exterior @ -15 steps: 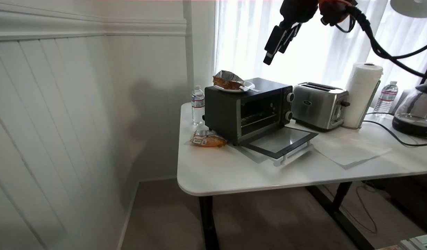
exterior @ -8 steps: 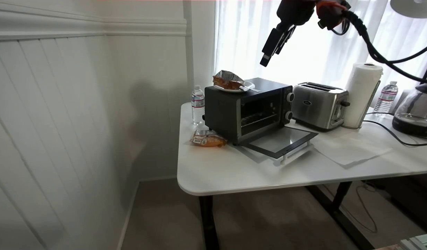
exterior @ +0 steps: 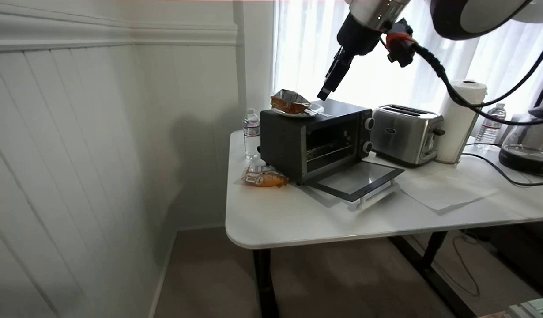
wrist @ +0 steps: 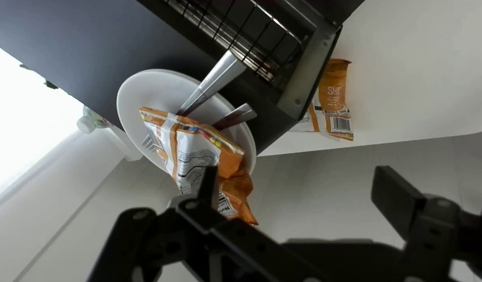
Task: Pick up the orange packet from the white plate and put it on the table behind the toaster, pick up the silver fork and spoon from the white plate and put them on the sheet of kitchen paper on the table
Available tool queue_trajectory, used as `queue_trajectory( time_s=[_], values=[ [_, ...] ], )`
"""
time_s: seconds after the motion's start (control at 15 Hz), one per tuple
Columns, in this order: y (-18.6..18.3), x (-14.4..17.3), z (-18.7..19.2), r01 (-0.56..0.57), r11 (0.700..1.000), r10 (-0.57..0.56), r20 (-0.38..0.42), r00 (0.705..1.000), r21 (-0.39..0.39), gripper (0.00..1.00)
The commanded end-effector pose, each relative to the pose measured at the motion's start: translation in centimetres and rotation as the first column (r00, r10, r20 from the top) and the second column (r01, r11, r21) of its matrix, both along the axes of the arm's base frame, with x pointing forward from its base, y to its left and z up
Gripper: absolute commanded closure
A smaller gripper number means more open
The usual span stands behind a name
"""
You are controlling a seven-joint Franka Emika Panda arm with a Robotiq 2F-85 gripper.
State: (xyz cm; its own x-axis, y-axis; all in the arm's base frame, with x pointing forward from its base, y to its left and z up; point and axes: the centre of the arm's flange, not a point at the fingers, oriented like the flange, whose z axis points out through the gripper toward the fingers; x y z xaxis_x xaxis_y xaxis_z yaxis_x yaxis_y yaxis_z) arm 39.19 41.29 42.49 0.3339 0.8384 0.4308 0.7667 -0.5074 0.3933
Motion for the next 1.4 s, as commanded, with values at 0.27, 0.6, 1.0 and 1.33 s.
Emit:
queue_trajectory(
  time_s=[0.27, 0.6, 1.0, 1.33],
  values=[
    [1.2, 1.7, -2.8, -0.195, 0.980, 0.198, 0.125, 0.972, -0.032, 0.00],
    [1.2, 3.2, -3.6, -0.242, 0.965, 0.258, 0.190, 0.947, -0.102, 0.02],
    [1.9, 4.2, -5.4, -0.266, 0.948, 0.304, 0.239, 0.922, -0.177, 0.14],
    [1.8, 5.1, -6.8, -0.255, 0.941, 0.314, 0.290, 0.904, -0.223, 0.30]
  ],
)
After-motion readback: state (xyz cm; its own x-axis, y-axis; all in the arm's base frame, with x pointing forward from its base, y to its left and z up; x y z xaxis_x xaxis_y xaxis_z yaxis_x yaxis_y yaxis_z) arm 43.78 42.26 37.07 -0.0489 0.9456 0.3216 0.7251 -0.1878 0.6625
